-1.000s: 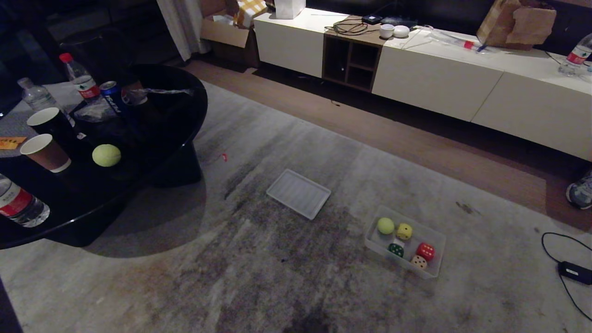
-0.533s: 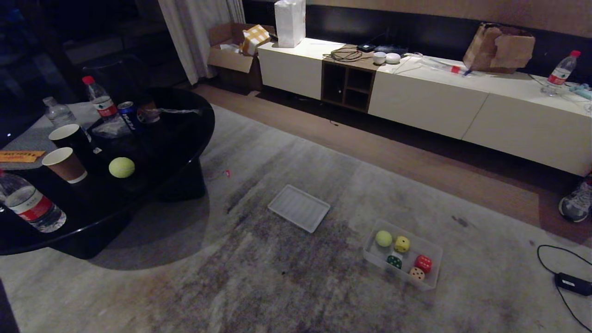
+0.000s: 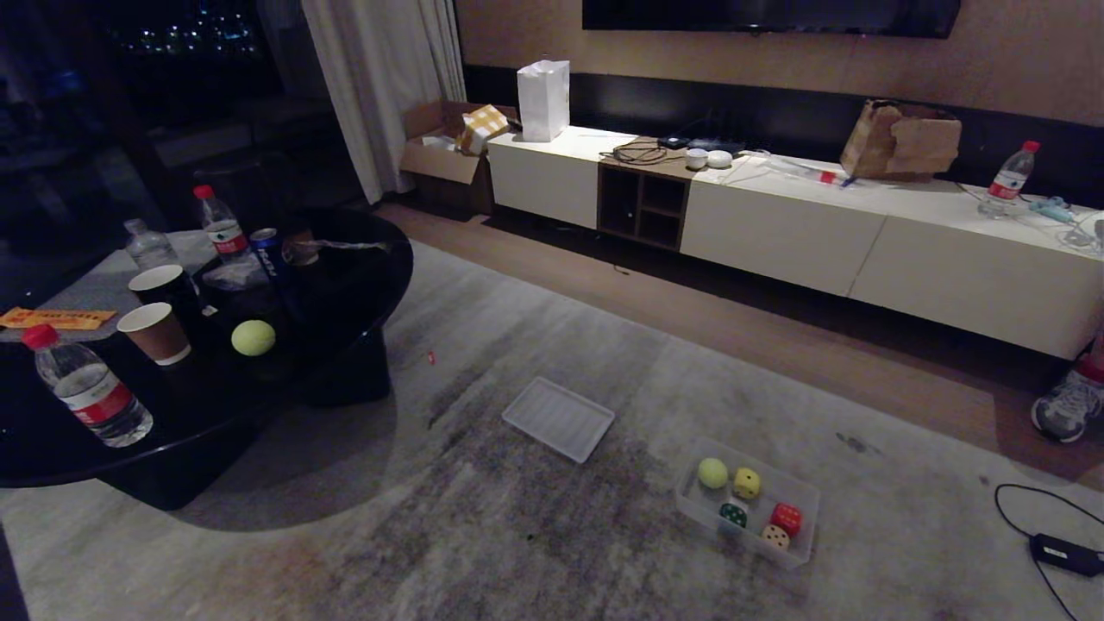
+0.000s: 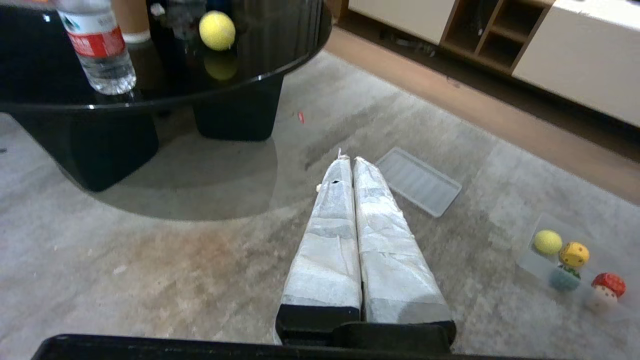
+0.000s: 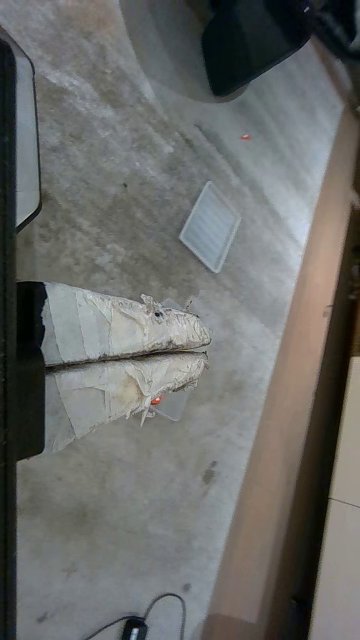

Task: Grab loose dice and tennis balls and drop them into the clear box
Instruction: Pick up the ball on the table

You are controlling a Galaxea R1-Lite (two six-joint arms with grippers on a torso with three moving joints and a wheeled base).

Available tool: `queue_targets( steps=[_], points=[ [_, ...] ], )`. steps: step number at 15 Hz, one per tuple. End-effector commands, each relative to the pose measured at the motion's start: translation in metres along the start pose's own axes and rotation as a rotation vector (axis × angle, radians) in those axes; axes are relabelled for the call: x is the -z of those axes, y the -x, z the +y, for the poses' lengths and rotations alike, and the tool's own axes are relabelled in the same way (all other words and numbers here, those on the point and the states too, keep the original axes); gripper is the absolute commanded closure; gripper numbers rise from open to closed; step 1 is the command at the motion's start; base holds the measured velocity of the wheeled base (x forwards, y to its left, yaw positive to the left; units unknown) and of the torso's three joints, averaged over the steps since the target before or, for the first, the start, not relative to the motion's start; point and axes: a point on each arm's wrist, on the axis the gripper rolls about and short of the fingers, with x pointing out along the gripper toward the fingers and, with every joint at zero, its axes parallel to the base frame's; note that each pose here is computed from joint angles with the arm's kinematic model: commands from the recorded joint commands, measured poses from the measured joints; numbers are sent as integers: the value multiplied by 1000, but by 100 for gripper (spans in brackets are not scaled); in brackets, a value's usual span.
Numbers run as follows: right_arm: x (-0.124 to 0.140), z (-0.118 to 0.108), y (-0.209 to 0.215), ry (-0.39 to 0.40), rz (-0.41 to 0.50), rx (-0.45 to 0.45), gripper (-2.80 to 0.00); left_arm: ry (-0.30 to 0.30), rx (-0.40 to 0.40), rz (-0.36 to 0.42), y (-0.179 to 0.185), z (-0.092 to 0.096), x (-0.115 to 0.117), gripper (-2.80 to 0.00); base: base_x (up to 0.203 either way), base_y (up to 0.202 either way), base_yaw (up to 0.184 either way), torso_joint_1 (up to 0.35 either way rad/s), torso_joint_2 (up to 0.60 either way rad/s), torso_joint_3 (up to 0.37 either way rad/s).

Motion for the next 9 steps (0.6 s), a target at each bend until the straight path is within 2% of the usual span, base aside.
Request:
queue_targets(
  steps=[1, 6, 9],
  points=[
    [0, 0, 0, -1, 2, 0, 0, -1, 0, 4, 0, 0, 0, 0, 0, 0, 0, 8, 7, 184],
    [0, 0, 0, -3, 1, 3, 0, -11, 3, 6, 0, 0, 1, 0, 0, 0, 0, -1, 2, 46],
    [0, 0, 0, -2, 2, 3, 0, -8, 1, 5, 0, 0, 1, 0, 4, -4, 108, 0, -1, 8]
  ],
)
